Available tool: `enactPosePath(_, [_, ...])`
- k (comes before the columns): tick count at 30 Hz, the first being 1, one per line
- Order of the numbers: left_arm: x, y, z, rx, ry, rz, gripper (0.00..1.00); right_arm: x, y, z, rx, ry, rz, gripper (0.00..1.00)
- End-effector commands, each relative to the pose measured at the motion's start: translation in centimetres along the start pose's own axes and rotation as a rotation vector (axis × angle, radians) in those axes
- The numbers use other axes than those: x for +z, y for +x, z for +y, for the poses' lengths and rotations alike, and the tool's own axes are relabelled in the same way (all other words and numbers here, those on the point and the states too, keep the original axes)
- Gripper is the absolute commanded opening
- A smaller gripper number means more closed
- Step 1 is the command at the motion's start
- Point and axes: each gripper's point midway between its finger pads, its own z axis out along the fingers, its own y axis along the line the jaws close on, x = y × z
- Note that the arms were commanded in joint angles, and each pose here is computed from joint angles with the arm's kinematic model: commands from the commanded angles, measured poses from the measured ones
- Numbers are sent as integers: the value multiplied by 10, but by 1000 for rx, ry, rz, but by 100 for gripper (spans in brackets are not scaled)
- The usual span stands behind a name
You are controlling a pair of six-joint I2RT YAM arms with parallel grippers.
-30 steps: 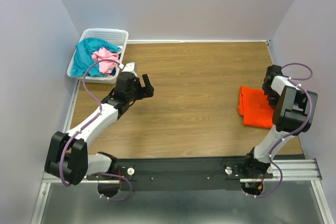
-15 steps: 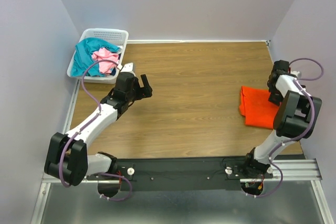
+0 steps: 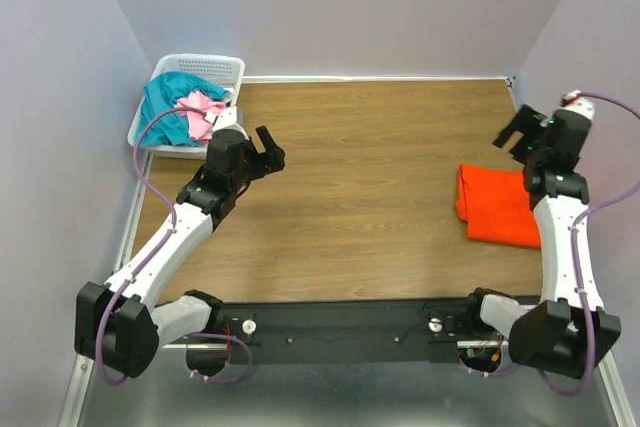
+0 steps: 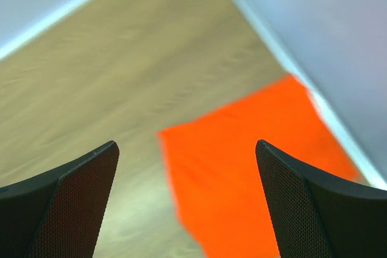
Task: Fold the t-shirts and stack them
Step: Reset both grippers
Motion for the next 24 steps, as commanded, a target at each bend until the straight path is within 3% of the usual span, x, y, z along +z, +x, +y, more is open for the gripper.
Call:
enactPosePath(1, [-10,-23,5,-39,-57,-69,98,-18,27,109,-31,-380,41,100])
enactPosePath(6, [-10,-33,6,-45,-96,-80,98,-21,62,162,17,-446,67,100])
enactPosePath(10, [-10,-38,4,-54,-103,-87,98,-23,72,170,128,-511,18,100])
enactPosePath(14, [-20,-46,6,-90,-106,-142,98,-29,96,179,135,-602,86,100])
enactPosePath(24, [-45,-62,25,-150,-167,-279,98,-25,94,168,105,-555,42,100])
